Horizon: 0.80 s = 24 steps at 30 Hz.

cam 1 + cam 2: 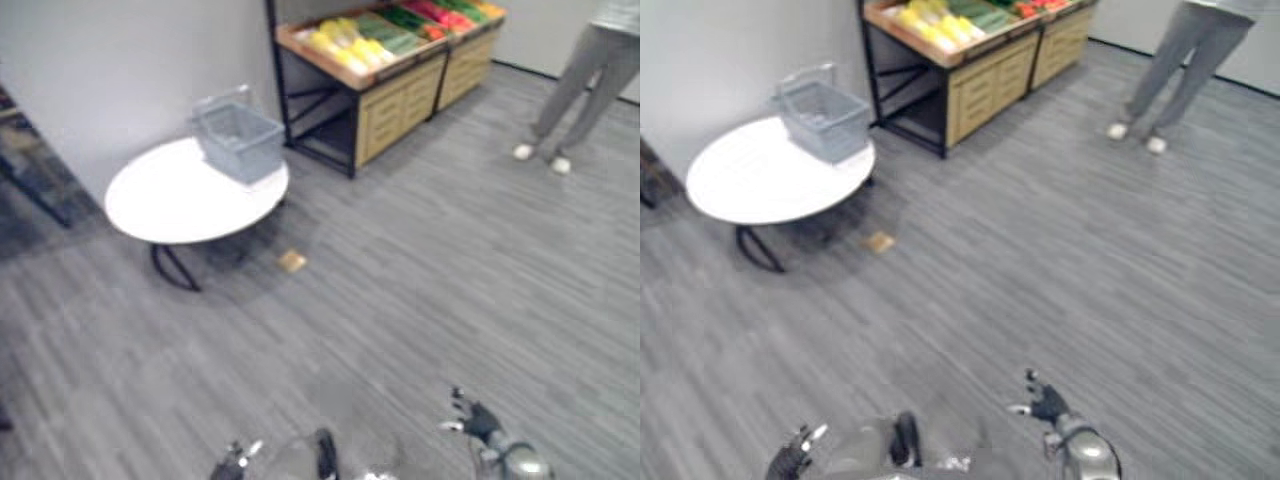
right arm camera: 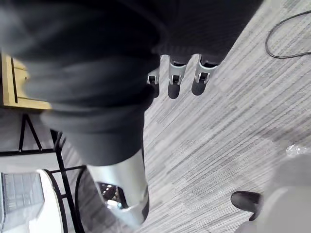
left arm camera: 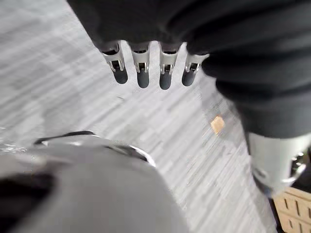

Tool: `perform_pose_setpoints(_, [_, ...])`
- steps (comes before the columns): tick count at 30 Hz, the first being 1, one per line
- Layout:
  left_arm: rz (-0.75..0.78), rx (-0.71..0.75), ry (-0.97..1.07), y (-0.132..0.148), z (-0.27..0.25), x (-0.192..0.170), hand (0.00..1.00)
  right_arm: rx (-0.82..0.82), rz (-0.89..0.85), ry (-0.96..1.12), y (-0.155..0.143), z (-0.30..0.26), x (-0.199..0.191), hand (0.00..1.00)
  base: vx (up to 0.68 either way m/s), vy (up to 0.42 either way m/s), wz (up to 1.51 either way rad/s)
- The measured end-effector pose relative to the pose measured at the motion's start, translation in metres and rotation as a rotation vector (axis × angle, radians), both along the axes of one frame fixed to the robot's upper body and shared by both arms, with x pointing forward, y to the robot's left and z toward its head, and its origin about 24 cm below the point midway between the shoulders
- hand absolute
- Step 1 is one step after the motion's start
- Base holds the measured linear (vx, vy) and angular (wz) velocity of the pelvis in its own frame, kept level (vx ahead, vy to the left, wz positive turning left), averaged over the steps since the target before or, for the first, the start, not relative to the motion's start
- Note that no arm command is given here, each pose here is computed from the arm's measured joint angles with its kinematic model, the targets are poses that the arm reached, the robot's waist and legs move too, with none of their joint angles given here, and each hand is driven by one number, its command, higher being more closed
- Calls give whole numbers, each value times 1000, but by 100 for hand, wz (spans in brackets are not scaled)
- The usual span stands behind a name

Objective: Pick vegetable in the basket

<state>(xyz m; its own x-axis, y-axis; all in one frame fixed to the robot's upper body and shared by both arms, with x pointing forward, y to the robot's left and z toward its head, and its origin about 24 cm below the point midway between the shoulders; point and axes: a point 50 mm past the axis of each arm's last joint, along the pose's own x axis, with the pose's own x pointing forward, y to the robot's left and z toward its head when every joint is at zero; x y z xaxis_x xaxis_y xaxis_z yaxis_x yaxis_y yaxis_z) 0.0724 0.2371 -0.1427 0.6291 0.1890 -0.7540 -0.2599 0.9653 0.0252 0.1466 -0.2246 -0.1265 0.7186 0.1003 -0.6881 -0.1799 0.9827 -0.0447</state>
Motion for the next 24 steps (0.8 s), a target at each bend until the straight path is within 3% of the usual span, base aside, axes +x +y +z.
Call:
perform_pose_setpoints(7, [-42, 19, -165, 7, 20, 53, 0, -124, 4, -164, -16, 25, 25, 0, 453, 94, 66])
perform_pose_setpoints(10, [0, 30, -123, 17, 18, 42, 0, -184, -37, -261, -22, 43, 46, 0, 643, -167, 100])
perform_pose_setpoints(12, [78, 13, -86, 16, 12, 16, 0, -234, -32, -355, -31, 67, 70, 0, 808, -276, 75])
perform_pose_setpoints(16, [180, -100, -29, -7, 0, -14, 0, -315, 21, -532, -31, 114, 112, 0, 591, -217, 47])
perform_pose_setpoints(19, [147, -132, -33, -13, -1, -10, 0, -329, 100, -627, -10, 143, 152, 0, 618, -141, -5])
perform_pose_setpoints(24, [118, -141, -62, -18, 0, 2, 0, -435, 145, -710, -16, 188, 191, 0, 515, 14, 6])
